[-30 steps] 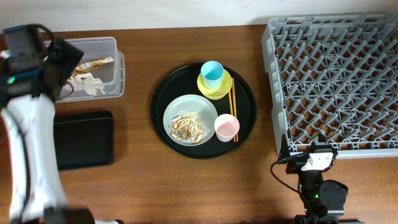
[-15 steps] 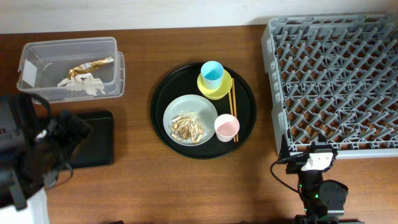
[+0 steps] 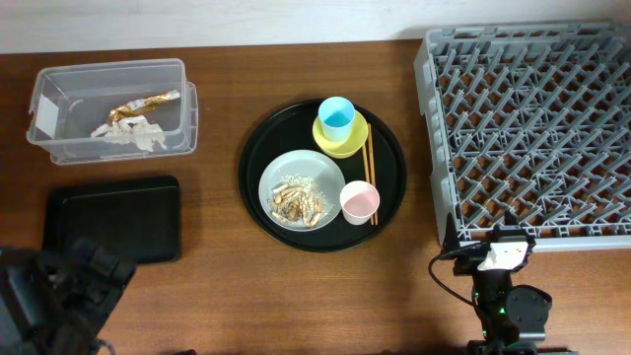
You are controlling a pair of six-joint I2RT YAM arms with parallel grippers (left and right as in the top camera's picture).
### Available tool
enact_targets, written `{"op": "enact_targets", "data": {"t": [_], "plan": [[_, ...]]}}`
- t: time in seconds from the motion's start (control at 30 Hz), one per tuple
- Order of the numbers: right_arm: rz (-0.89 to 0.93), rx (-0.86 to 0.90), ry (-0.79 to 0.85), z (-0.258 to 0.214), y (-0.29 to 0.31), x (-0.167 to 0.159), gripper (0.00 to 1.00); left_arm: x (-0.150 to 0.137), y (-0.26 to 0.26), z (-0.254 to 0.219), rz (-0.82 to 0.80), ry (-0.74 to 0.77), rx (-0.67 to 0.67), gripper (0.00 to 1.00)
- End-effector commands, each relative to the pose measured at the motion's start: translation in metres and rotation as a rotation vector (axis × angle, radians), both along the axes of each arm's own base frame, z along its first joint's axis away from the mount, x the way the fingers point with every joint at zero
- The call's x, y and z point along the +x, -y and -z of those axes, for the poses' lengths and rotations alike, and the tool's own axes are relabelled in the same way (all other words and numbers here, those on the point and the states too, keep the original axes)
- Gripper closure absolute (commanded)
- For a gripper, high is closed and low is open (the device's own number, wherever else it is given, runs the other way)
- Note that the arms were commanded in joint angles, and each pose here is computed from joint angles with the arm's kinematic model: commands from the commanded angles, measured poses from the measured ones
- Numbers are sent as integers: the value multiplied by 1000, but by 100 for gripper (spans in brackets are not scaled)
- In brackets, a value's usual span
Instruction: Sort waste into correct bins and load items into the dishwasher rack
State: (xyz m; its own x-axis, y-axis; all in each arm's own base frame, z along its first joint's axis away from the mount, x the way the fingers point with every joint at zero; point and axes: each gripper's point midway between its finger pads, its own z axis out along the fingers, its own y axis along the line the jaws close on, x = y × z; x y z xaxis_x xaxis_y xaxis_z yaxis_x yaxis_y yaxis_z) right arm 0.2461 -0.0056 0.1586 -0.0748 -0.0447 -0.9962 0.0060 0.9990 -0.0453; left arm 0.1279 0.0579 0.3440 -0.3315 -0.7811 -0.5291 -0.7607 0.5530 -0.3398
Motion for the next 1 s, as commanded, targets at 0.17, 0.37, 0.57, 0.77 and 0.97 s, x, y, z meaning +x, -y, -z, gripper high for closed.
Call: {"op": "enact_targets", "data": {"t": [0.17, 0.37, 0.57, 0.77, 0.97], "plan": [[6, 8, -3, 3, 1, 0, 2, -16, -34, -5, -359, 67, 14, 1], [6, 8, -3, 3, 1, 0, 2, -28, -54, -13, -533, 114, 70, 1], [6, 8, -3, 3, 1, 0, 2, -27, -52, -12, -521, 113, 57, 1], [6, 8, -3, 3, 1, 0, 2, -27, -52, -12, -522, 113, 57, 1], [-8, 10, 0, 2, -1, 0, 2, -27, -52, -12, -522, 113, 57, 1]]}}
